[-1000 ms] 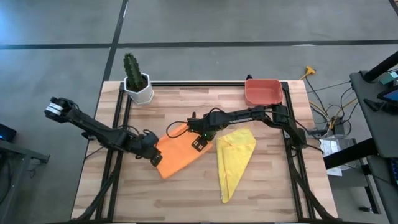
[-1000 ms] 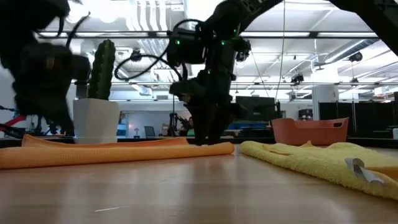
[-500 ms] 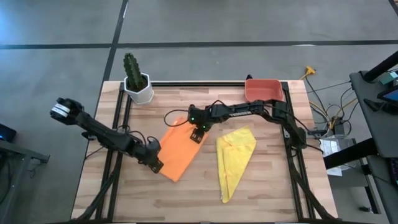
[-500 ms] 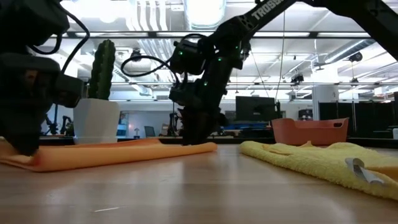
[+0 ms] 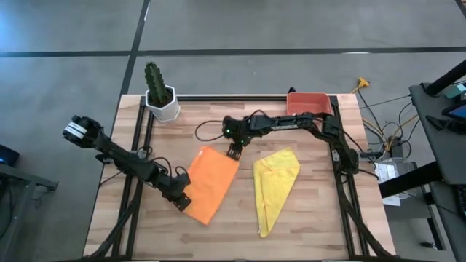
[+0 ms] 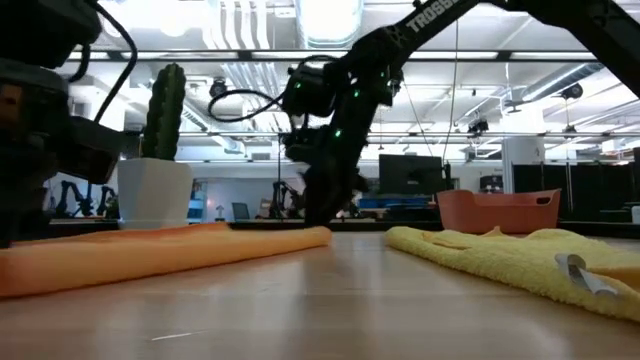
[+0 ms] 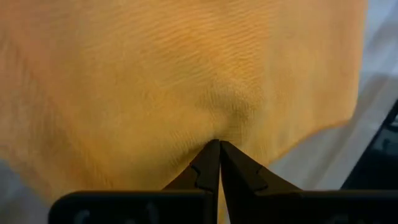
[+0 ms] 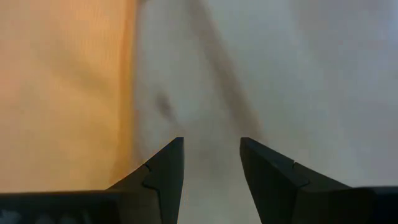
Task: Roll microfiber towels into tight, uniform cylinder then place into a basket
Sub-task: Fold the orange towel
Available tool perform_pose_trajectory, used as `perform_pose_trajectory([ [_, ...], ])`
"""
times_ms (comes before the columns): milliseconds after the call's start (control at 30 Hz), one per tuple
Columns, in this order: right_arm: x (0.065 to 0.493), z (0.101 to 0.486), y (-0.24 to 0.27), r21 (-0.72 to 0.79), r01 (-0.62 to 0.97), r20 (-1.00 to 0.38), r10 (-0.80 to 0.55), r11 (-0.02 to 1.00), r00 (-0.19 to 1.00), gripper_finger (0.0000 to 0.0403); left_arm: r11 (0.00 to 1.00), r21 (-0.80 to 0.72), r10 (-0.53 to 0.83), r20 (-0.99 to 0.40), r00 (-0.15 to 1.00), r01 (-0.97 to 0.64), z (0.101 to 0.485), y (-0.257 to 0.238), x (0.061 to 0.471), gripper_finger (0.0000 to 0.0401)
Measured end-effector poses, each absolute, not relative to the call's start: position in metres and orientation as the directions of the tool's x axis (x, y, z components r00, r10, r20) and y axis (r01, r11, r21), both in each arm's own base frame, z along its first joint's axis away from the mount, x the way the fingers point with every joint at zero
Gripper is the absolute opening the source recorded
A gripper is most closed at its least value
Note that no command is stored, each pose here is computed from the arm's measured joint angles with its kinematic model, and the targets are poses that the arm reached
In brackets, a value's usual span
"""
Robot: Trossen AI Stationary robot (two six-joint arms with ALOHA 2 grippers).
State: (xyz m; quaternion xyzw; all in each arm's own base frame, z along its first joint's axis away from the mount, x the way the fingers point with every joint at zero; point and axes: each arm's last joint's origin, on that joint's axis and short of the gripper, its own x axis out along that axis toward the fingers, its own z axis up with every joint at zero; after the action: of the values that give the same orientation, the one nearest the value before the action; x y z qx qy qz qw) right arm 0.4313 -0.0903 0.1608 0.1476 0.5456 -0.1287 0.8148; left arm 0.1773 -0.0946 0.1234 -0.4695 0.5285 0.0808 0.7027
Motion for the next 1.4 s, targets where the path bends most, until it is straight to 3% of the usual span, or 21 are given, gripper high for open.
perform_pose_trajectory([
  [133, 0.419, 0.2, -0.085, 0.097, 0.366, -0.92, -0.057, 0.926, 0.387, 0.0153, 0.557, -0.542, -0.342, -0.84, 0.42, -0.63, 0.126, -0.09, 0.172, 0.0001],
  [333, 0.402, 0.263, -0.064, 0.132, 0.316, -0.839, -0.064, 0.939, 0.54, 0.0153, 0.564, -0.515, -0.306, -0.856, 0.416, -0.645, 0.128, -0.087, 0.167, 0.0001],
  [500, 0.397, 0.275, -0.043, 0.183, 0.333, -0.825, -0.04, 0.925, 0.564, 0.0153, 0.513, -0.508, -0.246, -0.859, 0.449, -0.692, 0.128, -0.085, 0.168, 0.0001],
  [700, 0.415, 0.238, -0.008, 0.187, 0.286, -0.857, 0.014, 0.94, 0.514, 0.0153, 0.42, -0.515, -0.211, -0.856, 0.471, -0.747, 0.128, -0.085, 0.171, 0.0001],
  [967, 0.434, 0.143, 0.0, 0.137, 0.325, -0.956, 0.038, 0.936, 0.291, 0.0153, 0.402, -0.549, -0.257, -0.836, 0.485, -0.733, 0.137, -0.089, 0.177, 0.0001],
  [1067, 0.435, 0.135, -0.002, 0.135, 0.317, -0.962, 0.048, 0.939, 0.267, 0.0152, 0.395, -0.57, -0.287, -0.822, 0.492, -0.72, 0.143, -0.092, 0.181, 0.0001],
  [1400, 0.454, 0.133, -0.024, 0.062, 0.224, -0.892, -0.046, 0.973, 0.45, 0.0153, 0.38, -0.61, -0.312, -0.792, 0.525, -0.695, 0.157, -0.097, 0.19, 0.0001],
])
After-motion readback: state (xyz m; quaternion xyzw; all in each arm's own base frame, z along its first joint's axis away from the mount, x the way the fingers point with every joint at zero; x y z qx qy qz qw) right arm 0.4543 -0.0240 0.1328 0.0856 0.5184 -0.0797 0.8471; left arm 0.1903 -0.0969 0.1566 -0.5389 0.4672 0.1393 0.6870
